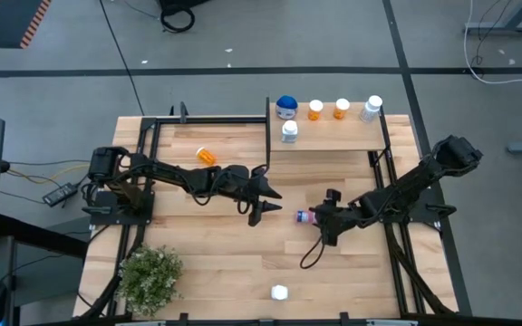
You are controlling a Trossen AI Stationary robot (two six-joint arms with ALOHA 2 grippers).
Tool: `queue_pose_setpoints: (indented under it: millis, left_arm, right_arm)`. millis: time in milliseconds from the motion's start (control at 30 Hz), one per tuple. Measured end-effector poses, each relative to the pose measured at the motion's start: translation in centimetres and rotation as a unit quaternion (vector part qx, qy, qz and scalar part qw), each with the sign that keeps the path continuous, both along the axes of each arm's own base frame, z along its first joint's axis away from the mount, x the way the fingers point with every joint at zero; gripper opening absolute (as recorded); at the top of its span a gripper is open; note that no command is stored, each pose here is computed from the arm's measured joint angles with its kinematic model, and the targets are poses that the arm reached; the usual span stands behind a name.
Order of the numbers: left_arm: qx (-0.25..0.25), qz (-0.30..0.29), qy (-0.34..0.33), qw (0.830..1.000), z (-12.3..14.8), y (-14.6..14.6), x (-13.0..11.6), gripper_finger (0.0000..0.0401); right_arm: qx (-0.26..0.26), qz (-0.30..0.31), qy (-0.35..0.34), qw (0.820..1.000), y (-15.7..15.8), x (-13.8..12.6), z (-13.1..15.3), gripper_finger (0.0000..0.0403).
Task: Pick and place medicine bottles onto shelf by color
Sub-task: Put the pink pill bottle on the shelf
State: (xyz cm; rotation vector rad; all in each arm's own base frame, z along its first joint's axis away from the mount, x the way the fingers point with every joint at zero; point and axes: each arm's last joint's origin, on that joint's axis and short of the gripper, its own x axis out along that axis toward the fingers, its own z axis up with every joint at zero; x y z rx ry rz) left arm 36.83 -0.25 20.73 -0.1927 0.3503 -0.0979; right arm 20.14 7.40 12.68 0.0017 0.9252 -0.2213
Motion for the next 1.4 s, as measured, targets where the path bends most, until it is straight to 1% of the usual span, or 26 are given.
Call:
queue_pose_setpoints:
  millis: [133, 233, 367, 433, 567, 667, 733, 800, 900, 933, 1000, 1133, 1200, 1333, 1400]
  left_arm:
    - [0.0, 0.0, 0.005, 1.0, -0.1, 0.0, 0.0, 0.0174]
    - [0.0, 0.0, 0.011, 1.0, -0.2, 0.0, -0.1, 0.0172]
    - [0.0, 0.0, 0.012, 1.0, -0.2, 0.0, -0.1, 0.0173]
    - [0.001, 0.0, 0.011, 1.0, -0.2, 0.0, -0.1, 0.0174]
    - [0.01, -0.004, 0.012, 1.0, -0.2, 0.0, -0.1, 0.0172]
    - [0.013, -0.004, 0.012, 1.0, -0.3, 0.0, -0.1, 0.0174]
    - [0.013, -0.003, 0.013, 1.0, -0.3, 0.2, -0.1, 0.0174]
    - [0.013, -0.002, 0.017, 1.0, -0.3, 0.2, -0.1, 0.0172]
    - [0.013, -0.002, 0.026, 1.0, -0.5, 0.2, -0.2, 0.0173]
    - [0.013, -0.002, 0.028, 1.0, -0.5, 0.2, -0.2, 0.0174]
    - [0.013, -0.002, 0.034, 0.999, -0.6, 0.2, -0.2, 0.0174]
    - [0.013, -0.003, 0.038, 0.999, -0.7, 0.2, -0.3, 0.0172]
    - [0.014, -0.003, 0.04, 0.999, -0.7, 0.2, -0.3, 0.0173]
    - [0.021, -0.006, 0.048, 0.999, -0.9, 0.2, -0.4, 0.0173]
    - [0.021, -0.007, 0.053, 0.998, -1.0, 0.2, -0.4, 0.0172]
  right_arm:
    - [0.003, 0.016, 0.009, 1.0, 0.1, 0.1, 0.1, 0.0189]
    - [-0.002, 0.022, 0.021, 1.0, 0.2, 0.2, 0.5, 0.0175]
    - [-0.014, 0.031, 0.035, 0.999, 0.5, 0.8, 1.7, 0.0175]
    - [-0.022, 0.033, 0.054, 0.998, 0.6, 1.2, 2.7, 0.0177]
    - [-0.044, 0.026, 0.109, 0.993, 0.5, 1.8, 5.8, 0.0176]
    - [-0.061, 0.027, 0.148, 0.987, 0.3, 2.2, 8.9, 0.0177]
    - [-0.065, 0.039, 0.167, 0.983, 0.2, 2.3, 11.1, 0.0177]
    - [-0.048, 0.055, 0.185, 0.98, -0.1, 2.5, 13.1, 0.0177]
    - [0.008, 0.058, 0.221, 0.973, -0.8, 2.5, 15.1, 0.0177]
    - [0.028, 0.052, 0.239, 0.969, -1.1, 2.5, 15.5, 0.0177]
    - [0.068, 0.031, 0.288, 0.955, -1.8, 2.4, 15.8, 0.0177]
    - [0.128, 0.012, 0.394, 0.91, -2.3, 2.3, 14.8, 0.0177]
    - [0.149, 0.008, 0.423, 0.894, -2.4, 2.8, 14.1, 0.0177]
    - [0.184, -0.009, 0.458, 0.87, -2.5, 3.9, 12.7, 0.0177]
    - [0.207, -0.024, 0.484, 0.85, -2.6, 4.3, 11.9, 0.0177]
